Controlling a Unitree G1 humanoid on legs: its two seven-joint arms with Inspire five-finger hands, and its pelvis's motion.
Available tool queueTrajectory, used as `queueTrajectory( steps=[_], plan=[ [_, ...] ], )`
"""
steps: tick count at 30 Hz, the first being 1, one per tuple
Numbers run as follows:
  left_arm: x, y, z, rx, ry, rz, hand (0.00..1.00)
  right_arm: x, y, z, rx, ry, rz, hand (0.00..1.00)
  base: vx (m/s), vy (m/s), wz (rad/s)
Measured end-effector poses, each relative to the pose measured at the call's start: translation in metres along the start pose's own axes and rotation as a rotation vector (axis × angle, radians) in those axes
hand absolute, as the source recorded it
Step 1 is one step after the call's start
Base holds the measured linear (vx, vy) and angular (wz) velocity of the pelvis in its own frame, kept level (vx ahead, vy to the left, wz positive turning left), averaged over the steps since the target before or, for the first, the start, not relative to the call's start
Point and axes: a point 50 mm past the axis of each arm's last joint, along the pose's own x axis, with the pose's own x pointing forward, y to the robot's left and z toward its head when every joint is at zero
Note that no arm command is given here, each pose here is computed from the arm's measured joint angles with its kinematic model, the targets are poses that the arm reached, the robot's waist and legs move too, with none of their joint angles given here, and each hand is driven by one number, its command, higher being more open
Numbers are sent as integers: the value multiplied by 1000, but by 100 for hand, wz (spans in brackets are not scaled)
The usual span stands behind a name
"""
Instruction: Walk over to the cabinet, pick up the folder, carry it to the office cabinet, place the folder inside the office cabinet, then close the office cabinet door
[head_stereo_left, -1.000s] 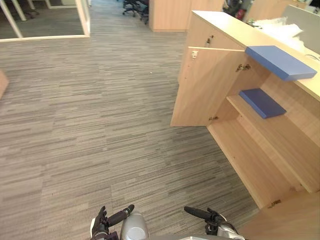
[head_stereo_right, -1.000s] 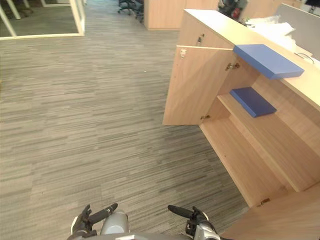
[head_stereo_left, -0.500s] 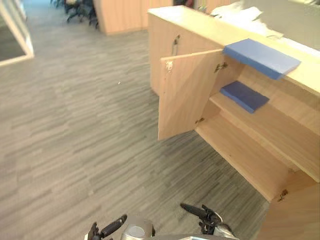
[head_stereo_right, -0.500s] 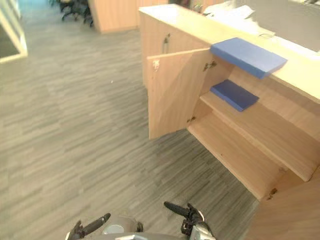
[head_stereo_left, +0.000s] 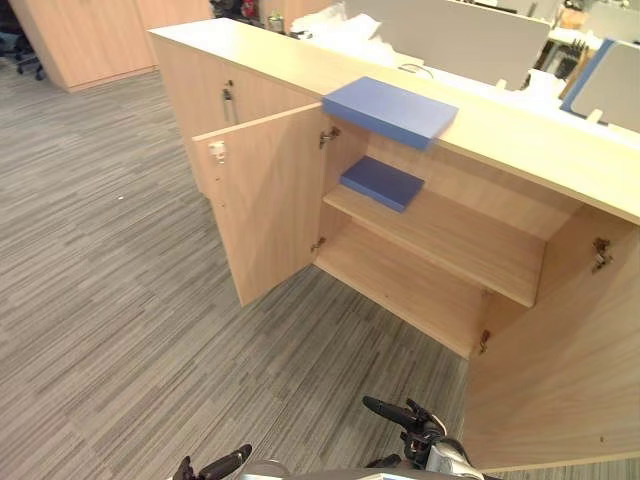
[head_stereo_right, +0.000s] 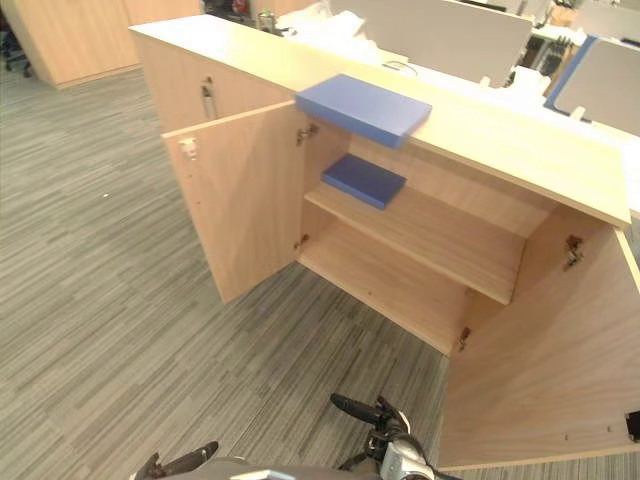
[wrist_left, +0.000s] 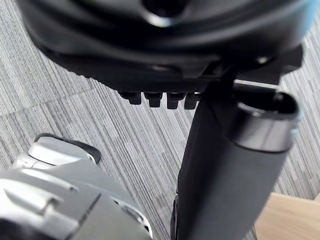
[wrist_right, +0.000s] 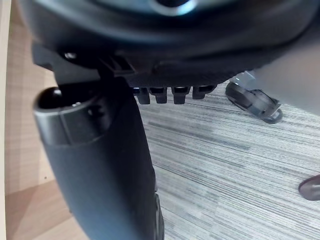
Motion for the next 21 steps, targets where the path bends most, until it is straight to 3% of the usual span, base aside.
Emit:
queueTrajectory(
  steps=[6,9,17,21],
  plan=[
    [-3,-10,-4,-34,12,-26,100,-1,-9,-3,-8,12,-30,100,344,-274,-34],
    [-3,-12,2,-73,-16,-39,100,1,-17,-7,-24,56,-62,100,333,-12,-74],
    [-3,-7,10,-104,-59,-21,100,2,-26,-10,-48,112,-103,100,291,248,-85],
    [0,2,17,-140,-74,19,100,0,-5,-18,-29,113,-52,100,336,220,-35]
  ],
)
